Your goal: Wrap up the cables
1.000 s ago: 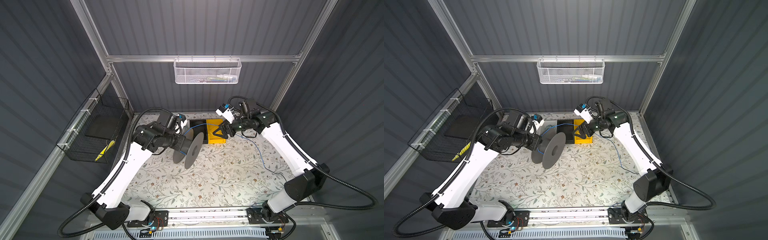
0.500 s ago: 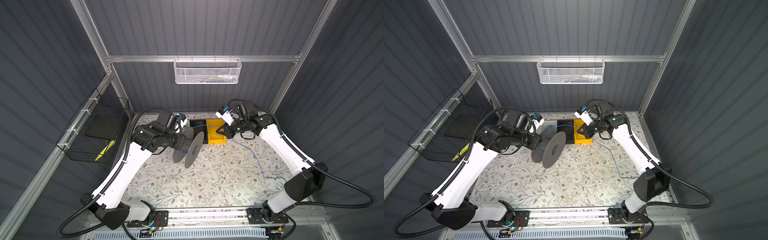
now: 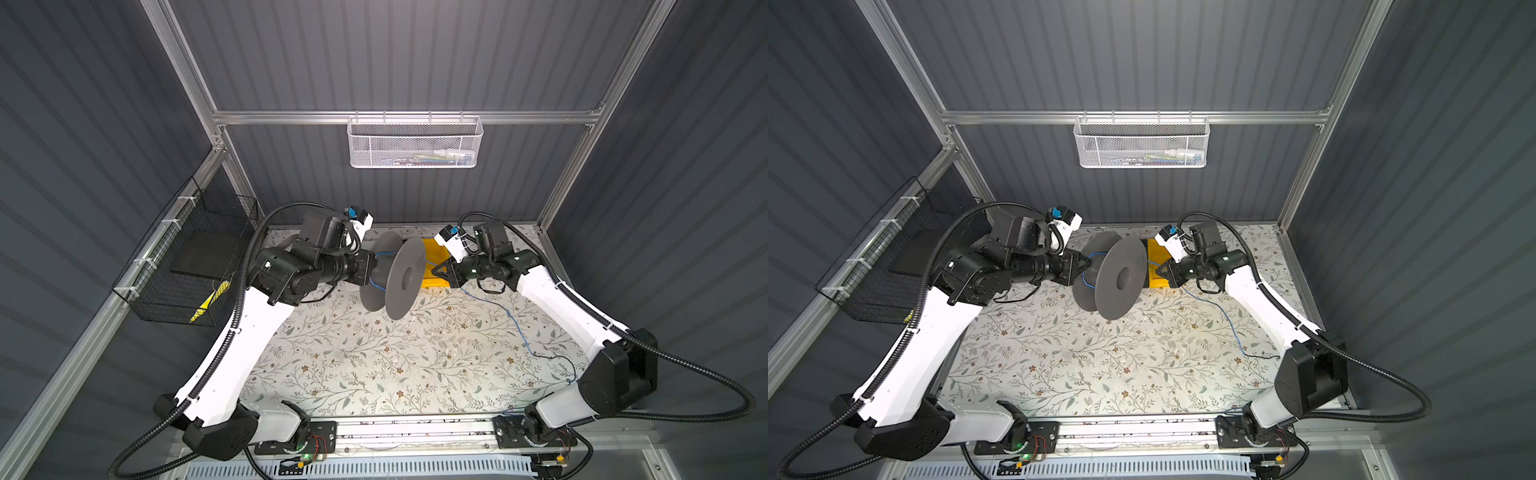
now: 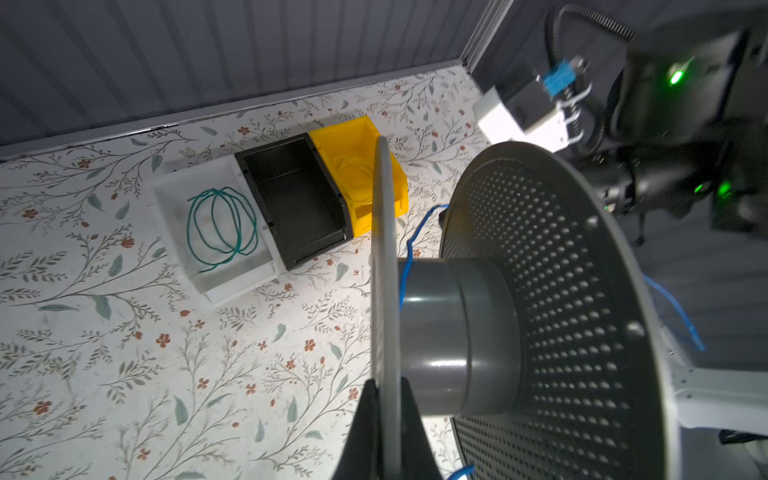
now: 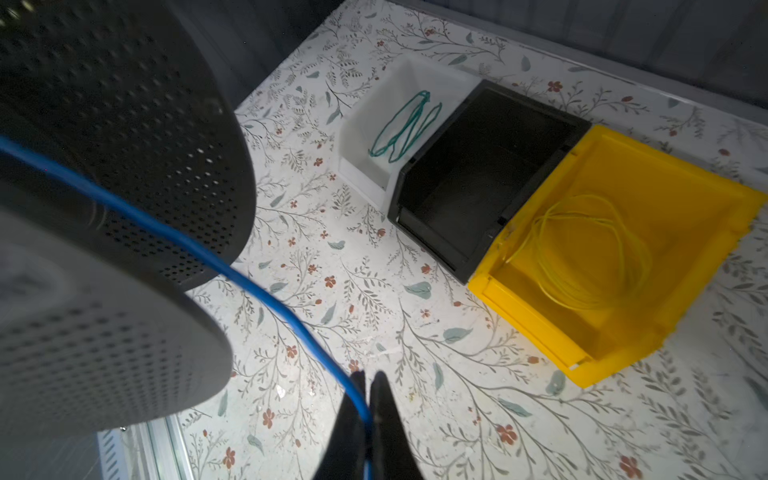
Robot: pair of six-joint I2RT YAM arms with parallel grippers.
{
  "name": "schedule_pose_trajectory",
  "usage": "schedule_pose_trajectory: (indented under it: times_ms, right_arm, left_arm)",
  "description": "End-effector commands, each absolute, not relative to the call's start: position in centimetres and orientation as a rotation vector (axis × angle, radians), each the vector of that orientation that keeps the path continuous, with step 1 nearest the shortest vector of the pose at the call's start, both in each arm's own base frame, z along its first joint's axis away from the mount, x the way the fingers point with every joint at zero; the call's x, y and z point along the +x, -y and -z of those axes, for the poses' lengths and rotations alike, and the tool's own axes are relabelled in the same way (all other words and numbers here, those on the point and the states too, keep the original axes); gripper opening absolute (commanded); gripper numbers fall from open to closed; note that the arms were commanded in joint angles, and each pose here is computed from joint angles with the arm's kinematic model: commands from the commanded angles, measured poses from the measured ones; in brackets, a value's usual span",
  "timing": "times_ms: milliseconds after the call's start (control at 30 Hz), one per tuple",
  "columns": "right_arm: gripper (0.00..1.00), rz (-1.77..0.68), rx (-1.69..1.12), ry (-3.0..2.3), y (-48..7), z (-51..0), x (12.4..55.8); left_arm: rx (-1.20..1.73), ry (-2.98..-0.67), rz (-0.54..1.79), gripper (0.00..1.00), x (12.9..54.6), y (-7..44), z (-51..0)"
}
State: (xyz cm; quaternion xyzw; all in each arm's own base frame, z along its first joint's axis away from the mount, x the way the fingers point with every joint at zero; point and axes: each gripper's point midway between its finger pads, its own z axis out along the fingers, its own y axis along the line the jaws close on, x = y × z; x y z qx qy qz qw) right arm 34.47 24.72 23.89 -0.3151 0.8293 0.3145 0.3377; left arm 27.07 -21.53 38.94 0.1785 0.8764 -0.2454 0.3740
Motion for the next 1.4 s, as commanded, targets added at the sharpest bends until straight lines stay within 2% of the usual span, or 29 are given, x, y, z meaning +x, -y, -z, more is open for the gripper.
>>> schedule_pose_trajectory:
  times_ms: [0, 167, 267, 500, 600, 700, 733, 767, 833, 967, 1167, 1367]
  right_arm:
    - [0.00, -0.852, -0.702, -2.174, -24.7, -23.0, 34.2]
    - [0.00, -0.991, -0.765, -2.079, -28.7, -24.0, 30.2]
    - [0.00, -1.078, -0.777, -2.079, -30.2, -23.9, 29.0]
    - [0.00, -1.306, -0.758, -2.022, -32.3, -25.2, 27.5]
    - [0.03, -1.403, -0.761, -1.969, -33.0, -26.6, 26.8]
    - [0.18, -1.563, -0.791, -1.900, -34.0, -28.2, 25.8]
    - [0.29, -1.610, -0.798, -1.881, -34.2, -28.7, 25.5]
    - [0.35, -1.649, -0.816, -1.861, -34.4, -28.9, 25.2]
    - [0.39, -1.701, -0.835, -1.845, -34.5, -29.1, 24.7]
    - [0.41, -1.702, -0.873, -1.897, -34.1, -28.1, 23.6]
    - [0.43, -1.558, -0.928, -2.037, -32.0, -26.4, 21.6]
    - [0.40, -1.454, -0.938, -2.119, -29.7, -26.3, 19.8]
  left_arm:
    - [0.107, -2.029, 0.716, 0.00, 28.4, 19.0, -46.1]
    - [-0.319, -1.864, 0.738, 0.00, 31.2, 16.0, -45.0]
    - [-0.449, -1.784, 0.713, 0.00, 33.1, 15.1, -44.4]
    - [-0.467, -1.762, 0.628, 0.00, 35.9, 15.6, -44.0]
    - [-0.415, -1.800, 0.606, 0.00, 36.6, 16.5, -43.4]
    - [-0.365, -1.836, 0.613, 0.00, 37.0, 17.5, -42.7]
    - [-0.357, -1.845, 0.607, 0.00, 37.0, 17.6, -42.5]
    - [-0.352, -1.845, 0.601, 0.00, 37.0, 17.6, -42.5]
    - [-0.338, -1.836, 0.584, 0.00, 36.9, 17.4, -43.0]
    - [-0.322, -1.828, 0.522, 0.00, 36.7, 16.5, -44.2]
    - [-0.283, -1.844, 0.423, 0.00, 37.0, 15.9, -44.6]
    - [-0.266, -1.840, 0.362, 0.00, 37.3, 15.5, -44.6]
